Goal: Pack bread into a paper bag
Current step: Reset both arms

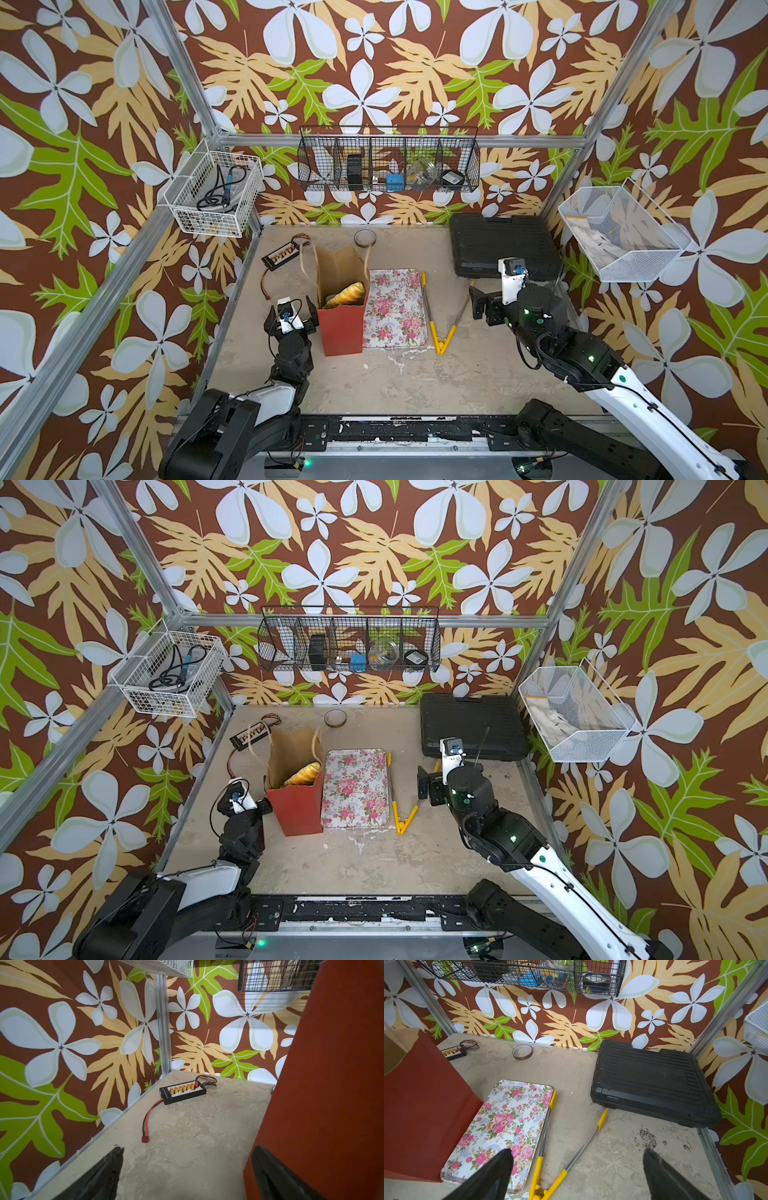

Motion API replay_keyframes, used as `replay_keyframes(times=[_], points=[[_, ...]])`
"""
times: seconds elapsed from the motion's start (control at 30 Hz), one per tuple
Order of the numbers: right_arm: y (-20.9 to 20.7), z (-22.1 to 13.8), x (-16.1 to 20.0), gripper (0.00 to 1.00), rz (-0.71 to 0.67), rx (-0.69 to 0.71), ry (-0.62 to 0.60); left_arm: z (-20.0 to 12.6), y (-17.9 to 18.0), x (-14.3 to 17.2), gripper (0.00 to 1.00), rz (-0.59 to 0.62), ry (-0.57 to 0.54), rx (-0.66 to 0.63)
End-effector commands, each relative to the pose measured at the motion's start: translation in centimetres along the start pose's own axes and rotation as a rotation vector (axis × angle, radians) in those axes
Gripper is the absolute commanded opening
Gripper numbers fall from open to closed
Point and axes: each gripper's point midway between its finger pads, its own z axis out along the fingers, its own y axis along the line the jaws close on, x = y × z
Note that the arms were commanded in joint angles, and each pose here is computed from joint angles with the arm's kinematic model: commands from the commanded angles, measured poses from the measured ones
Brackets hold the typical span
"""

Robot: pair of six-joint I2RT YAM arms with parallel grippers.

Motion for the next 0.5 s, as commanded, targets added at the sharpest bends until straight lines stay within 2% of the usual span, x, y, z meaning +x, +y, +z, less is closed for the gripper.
replay_keyframes(times=[0.0, 0.07, 0.13, 0.17, 0.2, 0.33, 0.47], points=[[-0.1, -0.4, 0.1, 1.00, -0.003, -0.003, 0.000, 0.1, -1.7, -0.8, 1.00, -0.008, -0.065, 0.099], [-0.7, -0.7, 0.2, 1.00, -0.004, 0.016, -0.001, -0.2, -2.2, -1.0, 1.00, 0.016, -0.109, 0.135], [-0.9, -1.0, 0.2, 1.00, 0.004, 0.020, -0.017, -0.8, -1.3, -0.6, 1.00, -0.043, -0.105, 0.136], [-0.9, -1.0, 0.2, 1.00, 0.009, 0.016, -0.027, -0.5, -1.7, -0.8, 1.00, -0.035, -0.110, 0.151], [-0.7, -0.9, 0.2, 1.00, 0.012, 0.009, -0.041, 0.0, -2.8, -0.5, 1.00, 0.013, -0.098, 0.193], [-0.6, -0.1, 0.4, 1.00, 0.034, 0.012, -0.091, 1.8, -4.2, 1.1, 1.00, 0.020, 0.009, 0.261], [-2.0, 0.3, 0.4, 1.00, 0.088, 0.098, -0.147, 2.1, -4.2, 1.2, 1.00, 0.017, 0.022, 0.259]])
